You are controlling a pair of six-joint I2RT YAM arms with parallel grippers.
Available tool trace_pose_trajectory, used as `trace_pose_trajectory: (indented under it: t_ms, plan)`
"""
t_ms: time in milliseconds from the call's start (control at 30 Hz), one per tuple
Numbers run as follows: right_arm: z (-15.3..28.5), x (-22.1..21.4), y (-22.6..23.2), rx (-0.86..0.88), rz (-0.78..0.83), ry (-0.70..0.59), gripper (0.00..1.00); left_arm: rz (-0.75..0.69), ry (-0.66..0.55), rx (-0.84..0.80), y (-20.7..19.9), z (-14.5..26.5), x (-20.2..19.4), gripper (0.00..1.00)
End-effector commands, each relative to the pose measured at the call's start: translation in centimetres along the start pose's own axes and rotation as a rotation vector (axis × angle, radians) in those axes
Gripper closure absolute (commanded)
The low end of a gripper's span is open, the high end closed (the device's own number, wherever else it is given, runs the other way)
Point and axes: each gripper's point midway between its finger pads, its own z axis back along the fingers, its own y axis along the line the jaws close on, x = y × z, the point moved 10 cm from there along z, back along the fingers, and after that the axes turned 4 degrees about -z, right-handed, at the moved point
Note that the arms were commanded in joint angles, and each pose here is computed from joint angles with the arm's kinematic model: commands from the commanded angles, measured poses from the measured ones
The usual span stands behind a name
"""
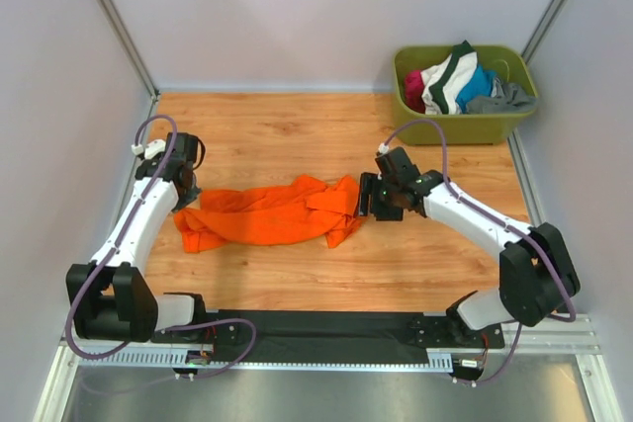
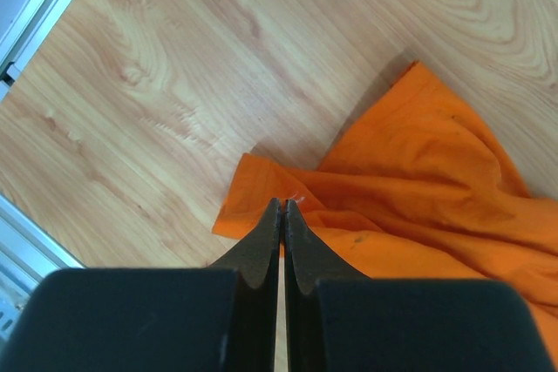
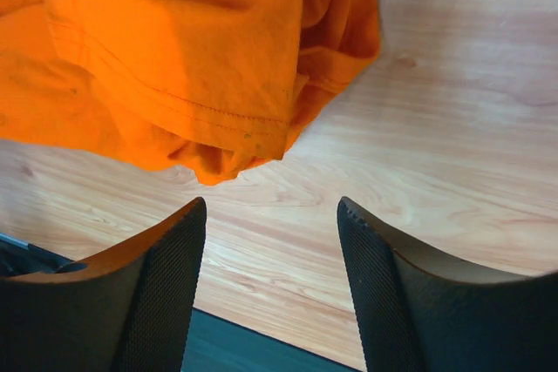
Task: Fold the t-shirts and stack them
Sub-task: Flatten the tshirt out
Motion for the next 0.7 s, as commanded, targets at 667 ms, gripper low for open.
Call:
trace_pose_trajectory:
  t_ms: [667]
  plan:
    - [-3.7,0.4,0.0,0.088,-0.249,-0.13,0.57,0.038,-0.115,-0.072,1.1,3.4,2.0,1.0]
